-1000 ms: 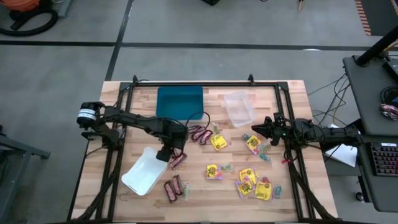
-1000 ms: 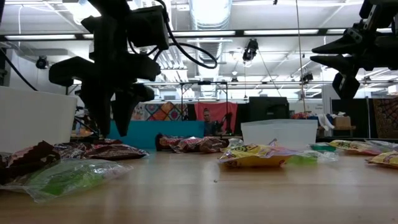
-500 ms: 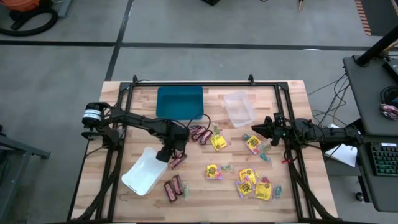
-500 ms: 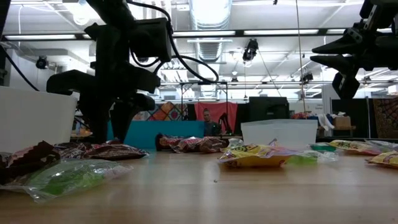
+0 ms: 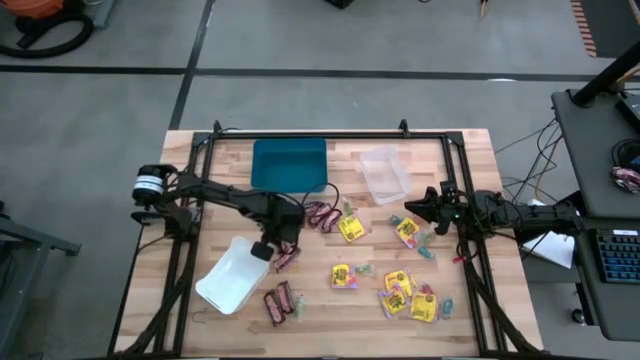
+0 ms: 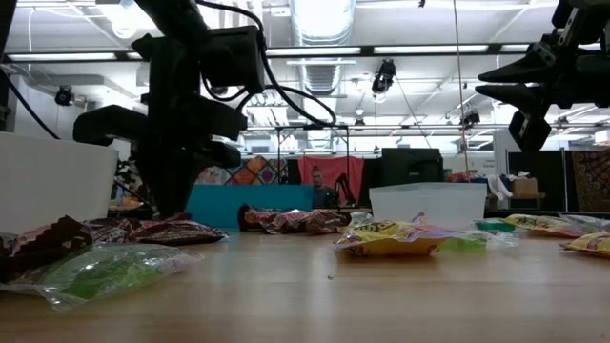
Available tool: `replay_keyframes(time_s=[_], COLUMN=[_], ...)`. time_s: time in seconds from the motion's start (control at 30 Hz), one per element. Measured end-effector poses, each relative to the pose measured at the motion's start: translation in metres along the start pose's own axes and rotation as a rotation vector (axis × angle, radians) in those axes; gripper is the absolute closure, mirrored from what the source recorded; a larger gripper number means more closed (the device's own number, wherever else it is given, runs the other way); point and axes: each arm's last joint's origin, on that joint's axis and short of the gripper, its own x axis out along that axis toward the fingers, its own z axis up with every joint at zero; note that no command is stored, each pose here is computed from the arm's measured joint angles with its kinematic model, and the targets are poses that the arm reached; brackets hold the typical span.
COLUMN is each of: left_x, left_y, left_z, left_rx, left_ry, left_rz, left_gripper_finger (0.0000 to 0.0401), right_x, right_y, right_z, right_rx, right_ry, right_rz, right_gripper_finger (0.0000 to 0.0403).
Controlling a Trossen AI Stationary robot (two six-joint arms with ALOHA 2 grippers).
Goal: Sort candy
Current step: Put the brown chocolate into the blue bin
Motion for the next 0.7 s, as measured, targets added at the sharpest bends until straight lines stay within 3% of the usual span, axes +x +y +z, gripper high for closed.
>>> replay_keyframes(time_s=[0.23, 0.4, 0.57, 0.7], left_x=[-0.041, -0.092, -0.133, -0.15], left_y=[0.002, 0.015, 0.061, 0.115], left_z=[0.012, 0.02, 0.008, -0.021], left_rx=[0.01, 0.009, -0.151, -0.363], left_ry=[-0.045, -0.182, -0.269, -0.312], left_rz=[0.021, 0.086, 0.289, 0.408], left_gripper_finger=[0.0401, 0.0401, 0.0401, 0.0401], right_x=[0.0, 0.0, 0.0, 0.0], right_y=[0.0, 0.0, 0.0, 0.0], right_z=[0.0, 0.0, 0.0, 0.0], right_rx=[0.001, 0.001, 0.001, 0.001], right_ry=[0.0, 0.0, 0.0, -0.002], right_rz=[0.0, 0.0, 0.0, -0.001], right_gripper_finger=[0.0346, 0.0346, 0.0346, 0.0346])
